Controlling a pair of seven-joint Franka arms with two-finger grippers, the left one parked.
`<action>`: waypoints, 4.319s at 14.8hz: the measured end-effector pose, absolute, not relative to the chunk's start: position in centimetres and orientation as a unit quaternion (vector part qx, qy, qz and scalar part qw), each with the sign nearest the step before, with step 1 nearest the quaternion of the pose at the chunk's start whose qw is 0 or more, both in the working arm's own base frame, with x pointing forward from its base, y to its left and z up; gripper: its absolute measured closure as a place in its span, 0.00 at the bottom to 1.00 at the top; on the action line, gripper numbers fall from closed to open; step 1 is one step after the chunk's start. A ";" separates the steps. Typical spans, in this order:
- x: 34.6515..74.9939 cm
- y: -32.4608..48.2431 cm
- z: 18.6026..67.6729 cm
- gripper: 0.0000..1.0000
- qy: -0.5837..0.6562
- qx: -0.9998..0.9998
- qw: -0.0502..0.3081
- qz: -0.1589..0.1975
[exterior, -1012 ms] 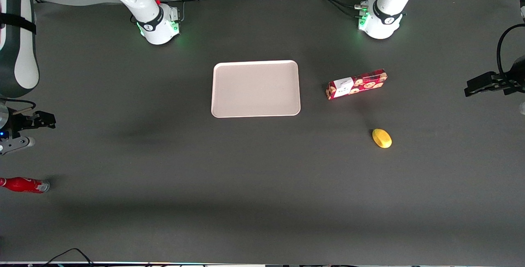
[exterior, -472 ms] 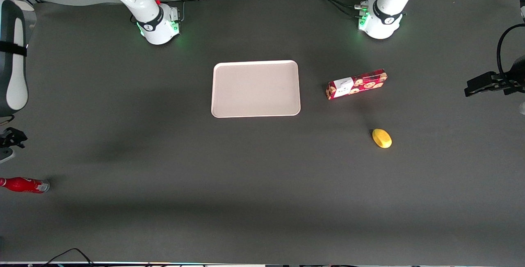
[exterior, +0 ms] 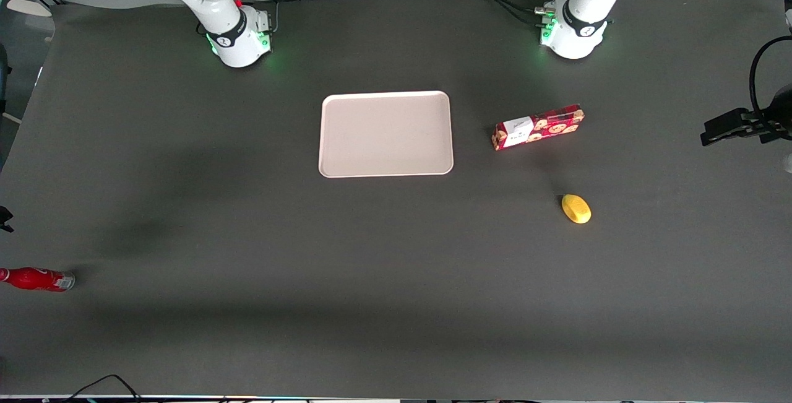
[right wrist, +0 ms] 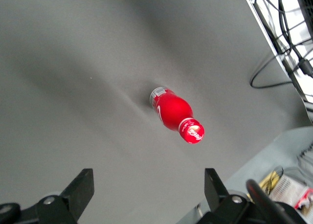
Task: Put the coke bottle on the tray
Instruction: 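Lower the open right gripper over the bottle's neck, then close the right gripper around the bottle's neck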
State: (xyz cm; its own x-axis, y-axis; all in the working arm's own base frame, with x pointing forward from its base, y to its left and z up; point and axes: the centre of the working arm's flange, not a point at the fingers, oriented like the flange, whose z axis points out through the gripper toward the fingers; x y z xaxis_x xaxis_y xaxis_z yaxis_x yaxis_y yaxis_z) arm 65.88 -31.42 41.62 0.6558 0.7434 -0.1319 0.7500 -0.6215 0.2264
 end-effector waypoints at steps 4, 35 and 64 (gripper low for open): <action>66.5 -33.1 41.4 0.00 0.460 0.881 0.109 0.019; 69.0 -38.0 33.7 0.23 0.515 0.850 0.076 0.078; 68.1 -32.7 42.7 0.67 0.429 0.902 0.036 0.033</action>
State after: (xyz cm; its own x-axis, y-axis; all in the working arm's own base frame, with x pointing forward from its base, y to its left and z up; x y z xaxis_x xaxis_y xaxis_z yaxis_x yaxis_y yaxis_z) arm 68.05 -32.68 42.69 0.6291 0.7768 0.0291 0.7720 -0.6287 0.0938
